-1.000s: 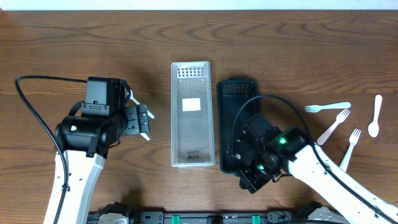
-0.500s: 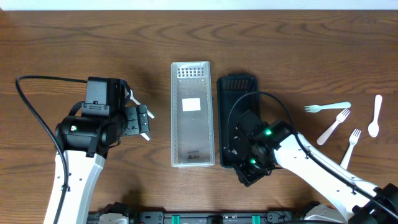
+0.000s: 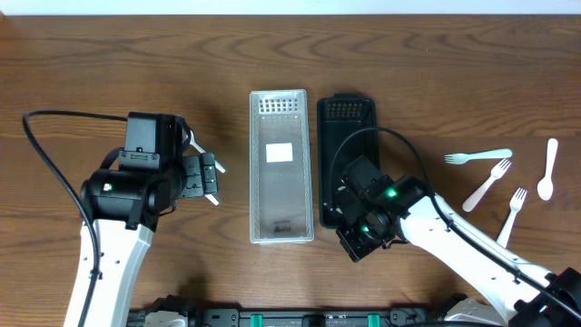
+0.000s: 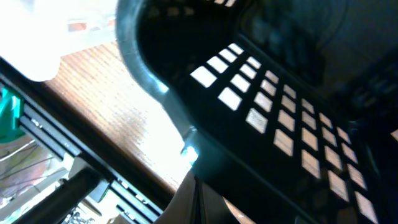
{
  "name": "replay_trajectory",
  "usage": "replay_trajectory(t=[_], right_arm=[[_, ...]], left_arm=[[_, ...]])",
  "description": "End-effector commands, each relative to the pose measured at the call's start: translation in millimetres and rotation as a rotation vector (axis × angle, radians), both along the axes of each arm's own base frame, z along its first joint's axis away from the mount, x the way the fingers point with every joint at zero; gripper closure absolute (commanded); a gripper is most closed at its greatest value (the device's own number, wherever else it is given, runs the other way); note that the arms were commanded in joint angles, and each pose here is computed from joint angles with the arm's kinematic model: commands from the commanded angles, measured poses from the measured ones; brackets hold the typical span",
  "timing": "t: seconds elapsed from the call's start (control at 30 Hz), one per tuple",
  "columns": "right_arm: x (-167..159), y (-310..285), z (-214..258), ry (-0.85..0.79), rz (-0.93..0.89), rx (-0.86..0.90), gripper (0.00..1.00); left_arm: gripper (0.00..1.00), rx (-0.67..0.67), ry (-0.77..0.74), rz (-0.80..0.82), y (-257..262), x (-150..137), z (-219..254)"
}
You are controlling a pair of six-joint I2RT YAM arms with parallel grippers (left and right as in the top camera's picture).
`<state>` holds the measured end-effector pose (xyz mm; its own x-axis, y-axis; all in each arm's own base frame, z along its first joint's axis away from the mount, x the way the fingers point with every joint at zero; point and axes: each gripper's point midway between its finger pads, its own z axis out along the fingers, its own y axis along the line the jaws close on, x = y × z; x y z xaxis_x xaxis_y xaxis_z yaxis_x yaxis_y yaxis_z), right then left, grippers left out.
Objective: Pack container
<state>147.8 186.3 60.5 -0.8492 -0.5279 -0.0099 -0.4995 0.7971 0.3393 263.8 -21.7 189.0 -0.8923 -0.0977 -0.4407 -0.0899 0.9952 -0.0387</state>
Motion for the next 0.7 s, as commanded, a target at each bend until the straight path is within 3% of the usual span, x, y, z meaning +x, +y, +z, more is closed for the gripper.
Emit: replay_trajectory(t=[0.0,0.17,0.33,0.47,0.67], right_arm=[[8.1,15.8,27.9,-0.071,0.051,0.094,0.99],[33.3,26.7,83.9,-0.267,0.076,0.186,0.99],[95.5,-14.5,120.7,-0.511,-0.231,0.023,0.99],[141.5,-68.2,116.5,-0.644,-0.470,-0.171,0.99],[181.7,-104.3,77.1,-0.581,-0.602,-0.270,0.99]], left_arm=[[0.04,-0.007,-0.018,0.007,0.2,2.7,7.0],[0.04,-0.007,-0.018,0.007,0.2,2.7,7.0],[0.04,-0.007,-0.018,0.007,0.2,2.7,6.9],[0.04,-0.007,-0.018,0.007,0.2,2.7,6.9],[0.04,-0.006,-0.017,0.007,0.2,2.5,6.8]])
